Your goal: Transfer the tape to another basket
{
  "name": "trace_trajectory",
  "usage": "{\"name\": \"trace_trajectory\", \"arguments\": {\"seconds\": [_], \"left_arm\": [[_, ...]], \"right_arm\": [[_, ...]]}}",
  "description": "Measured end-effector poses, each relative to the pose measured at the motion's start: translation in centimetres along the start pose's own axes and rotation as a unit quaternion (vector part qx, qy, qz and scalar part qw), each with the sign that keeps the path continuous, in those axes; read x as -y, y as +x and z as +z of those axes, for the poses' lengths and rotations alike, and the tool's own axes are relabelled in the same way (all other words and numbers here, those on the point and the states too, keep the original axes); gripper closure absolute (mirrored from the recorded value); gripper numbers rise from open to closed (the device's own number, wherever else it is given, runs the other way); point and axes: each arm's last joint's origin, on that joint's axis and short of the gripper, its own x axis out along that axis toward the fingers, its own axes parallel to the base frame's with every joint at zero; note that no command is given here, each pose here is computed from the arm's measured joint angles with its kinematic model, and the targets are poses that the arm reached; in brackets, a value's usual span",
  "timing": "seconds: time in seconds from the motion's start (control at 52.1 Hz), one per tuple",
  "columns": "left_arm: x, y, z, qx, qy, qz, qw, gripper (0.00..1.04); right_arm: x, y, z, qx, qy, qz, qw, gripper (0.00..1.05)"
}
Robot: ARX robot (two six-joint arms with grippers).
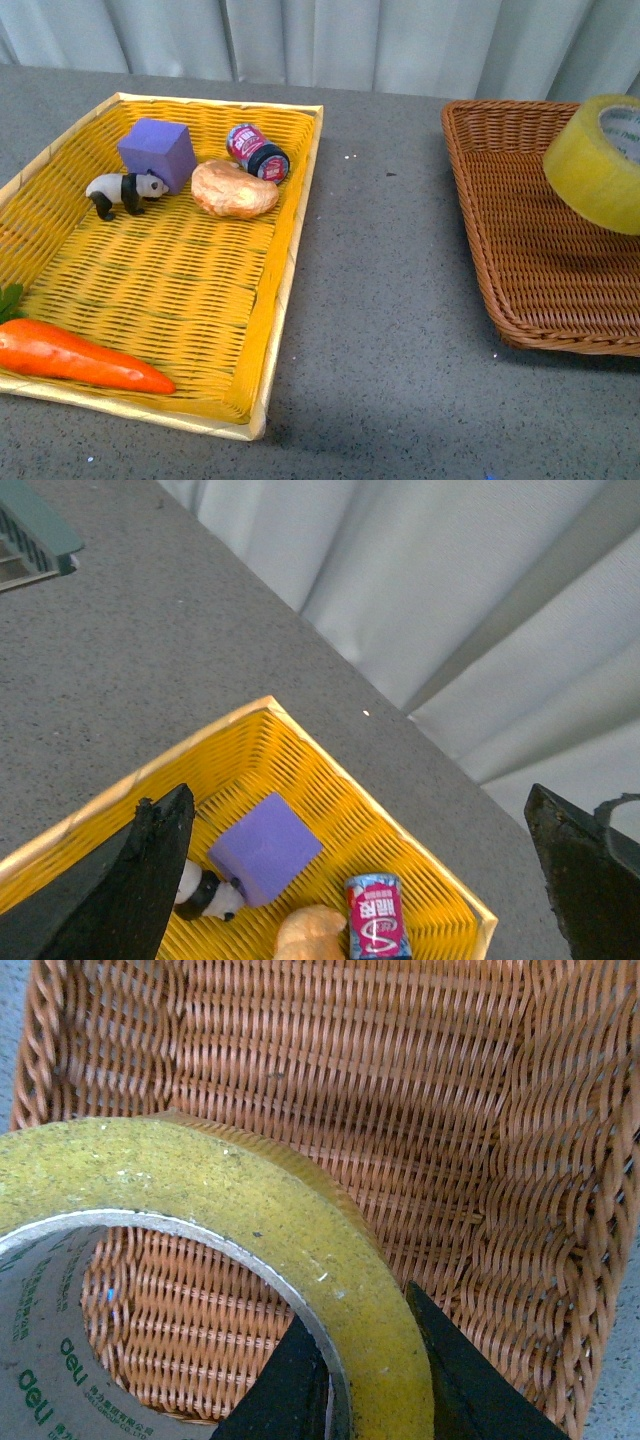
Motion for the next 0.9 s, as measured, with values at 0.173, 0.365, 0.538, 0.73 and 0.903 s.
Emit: {"name": "trace_trajectory", "arguments": {"seconds": [0.173,0.365,0.538,0.73,0.903], "left_arm": [[-0.6,0.5,0.9,0.017,-0.004,0.008,1.000,0.07],[-1.0,0.5,1.5,0.020,-0.005,0.011,1.000,0.07],[-1.2,0.3,2.0,0.013,0.001,0.012,1.000,0.07],[-0.7,-1.2,2.9,0.026,0.026,-0.013,0.999,0.07],[-0.6,-2.7,3.5,0.038,0.049,-0.051,0.997,0.09]], "right_arm": [[0.3,2.4,-0.9,-0.024,0.005,0.003,1.000,0.88],[0.4,4.5,-1.7,-0.051,0.003,-0.005,0.999,0.88],[0.4,4.7,-1.5,-0.037,-0.004,-0.011,0.999,0.70],[-0.4,-0.9,0.0,0.106,-0.023,-0.064,0.992,0.32],[-1.4,-5.9,-0.6,0.231,-0.012,-0.095,0.968,0.12]]}}
